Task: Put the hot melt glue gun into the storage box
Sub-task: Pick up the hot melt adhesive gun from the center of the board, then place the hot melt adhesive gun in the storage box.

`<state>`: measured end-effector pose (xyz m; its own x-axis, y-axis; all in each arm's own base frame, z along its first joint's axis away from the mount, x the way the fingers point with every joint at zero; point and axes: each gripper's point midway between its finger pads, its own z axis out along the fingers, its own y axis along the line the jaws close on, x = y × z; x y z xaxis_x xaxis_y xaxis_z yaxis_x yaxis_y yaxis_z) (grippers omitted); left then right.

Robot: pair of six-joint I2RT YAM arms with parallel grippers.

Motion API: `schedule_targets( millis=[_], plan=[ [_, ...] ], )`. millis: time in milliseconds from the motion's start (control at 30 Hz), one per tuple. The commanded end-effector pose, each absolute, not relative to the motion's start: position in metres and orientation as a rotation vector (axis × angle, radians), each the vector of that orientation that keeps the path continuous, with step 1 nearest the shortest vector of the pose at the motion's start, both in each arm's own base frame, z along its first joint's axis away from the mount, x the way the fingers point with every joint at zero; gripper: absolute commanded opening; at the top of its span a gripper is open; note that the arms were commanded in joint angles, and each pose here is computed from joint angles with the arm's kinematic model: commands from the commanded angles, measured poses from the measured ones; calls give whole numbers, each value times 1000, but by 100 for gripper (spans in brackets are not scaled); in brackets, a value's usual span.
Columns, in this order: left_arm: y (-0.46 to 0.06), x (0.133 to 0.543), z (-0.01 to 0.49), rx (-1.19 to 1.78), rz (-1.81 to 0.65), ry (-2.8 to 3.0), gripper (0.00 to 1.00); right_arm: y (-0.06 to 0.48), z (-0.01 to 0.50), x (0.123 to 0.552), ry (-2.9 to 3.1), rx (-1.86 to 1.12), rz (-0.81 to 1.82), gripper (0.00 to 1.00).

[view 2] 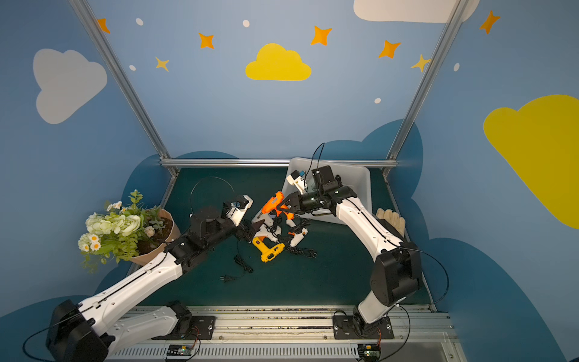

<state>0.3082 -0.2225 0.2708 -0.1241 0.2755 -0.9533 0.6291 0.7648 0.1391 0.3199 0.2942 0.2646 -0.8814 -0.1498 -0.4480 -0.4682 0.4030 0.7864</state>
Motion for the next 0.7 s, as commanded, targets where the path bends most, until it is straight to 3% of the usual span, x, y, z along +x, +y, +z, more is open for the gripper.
schedule_targets(
  millis=[0, 200, 433, 667],
  plan=[
    [-207, 304, 300, 563, -382, 1659, 100, 274, 275, 357, 2328, -409, 1421, 0],
    [-183, 293, 288, 419, -396, 1737, 100, 228, 278, 431, 2295, -208, 1248, 0],
    [-160, 288, 255, 283, -361, 1867, 100, 187, 247, 506, 2343, -51, 1033, 0],
    [-142, 287, 231, 170, -298, 1954, 100, 184, 203, 540, 2448, -38, 961, 0]
  ],
)
